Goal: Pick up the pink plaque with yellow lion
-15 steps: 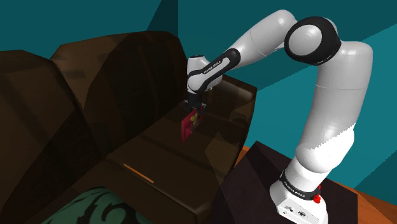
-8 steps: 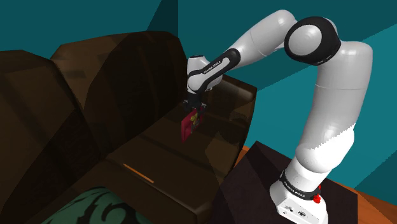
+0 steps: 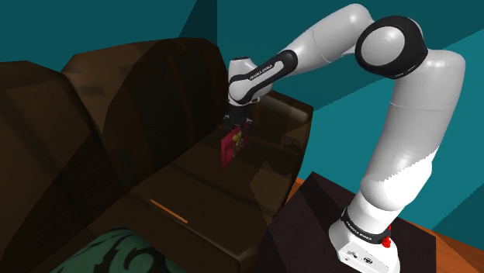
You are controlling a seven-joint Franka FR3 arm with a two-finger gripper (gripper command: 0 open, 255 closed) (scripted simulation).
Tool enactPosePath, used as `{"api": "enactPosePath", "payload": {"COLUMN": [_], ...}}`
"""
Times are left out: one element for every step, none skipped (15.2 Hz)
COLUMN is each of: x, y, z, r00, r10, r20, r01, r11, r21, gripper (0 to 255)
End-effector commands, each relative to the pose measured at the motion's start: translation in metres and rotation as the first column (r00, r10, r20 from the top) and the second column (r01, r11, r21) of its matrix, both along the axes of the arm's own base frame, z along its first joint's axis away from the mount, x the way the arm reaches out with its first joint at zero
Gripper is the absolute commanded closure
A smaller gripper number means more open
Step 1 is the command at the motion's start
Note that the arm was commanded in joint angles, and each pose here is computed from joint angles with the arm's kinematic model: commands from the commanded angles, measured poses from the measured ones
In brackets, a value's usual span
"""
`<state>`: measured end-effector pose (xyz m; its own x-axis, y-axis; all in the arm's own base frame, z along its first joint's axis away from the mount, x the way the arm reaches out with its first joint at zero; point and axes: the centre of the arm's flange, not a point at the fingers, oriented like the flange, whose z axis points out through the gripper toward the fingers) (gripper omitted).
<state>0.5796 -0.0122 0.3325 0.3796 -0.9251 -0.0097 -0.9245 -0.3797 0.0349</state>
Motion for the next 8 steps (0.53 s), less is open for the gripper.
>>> {"api": "enactPosePath", "payload": {"x": [0.000, 0.000, 0.000, 0.000, 0.000, 0.000, 0.000, 0.000], "y": [0.000, 0.000, 0.000, 0.000, 0.000, 0.000, 0.000, 0.000], "z": [0.010, 0.015, 0.021, 0.026, 0.031, 0.037, 0.042, 0.043], "r00": [1.000, 1.000, 1.000, 1.000, 1.000, 1.000, 1.000, 1.000], "r10": [0.000, 0.000, 0.000, 0.000, 0.000, 0.000, 0.000, 0.000], "r20": [0.001, 0.001, 0.001, 0.001, 0.001, 0.001, 0.001, 0.001], "r01": [0.000, 0.000, 0.000, 0.000, 0.000, 0.000, 0.000, 0.000], "r11": [1.000, 1.000, 1.000, 1.000, 1.000, 1.000, 1.000, 1.000], "r21": [0.000, 0.000, 0.000, 0.000, 0.000, 0.000, 0.000, 0.000], "gripper": [255, 255, 255, 255, 255, 255, 255, 255]}}
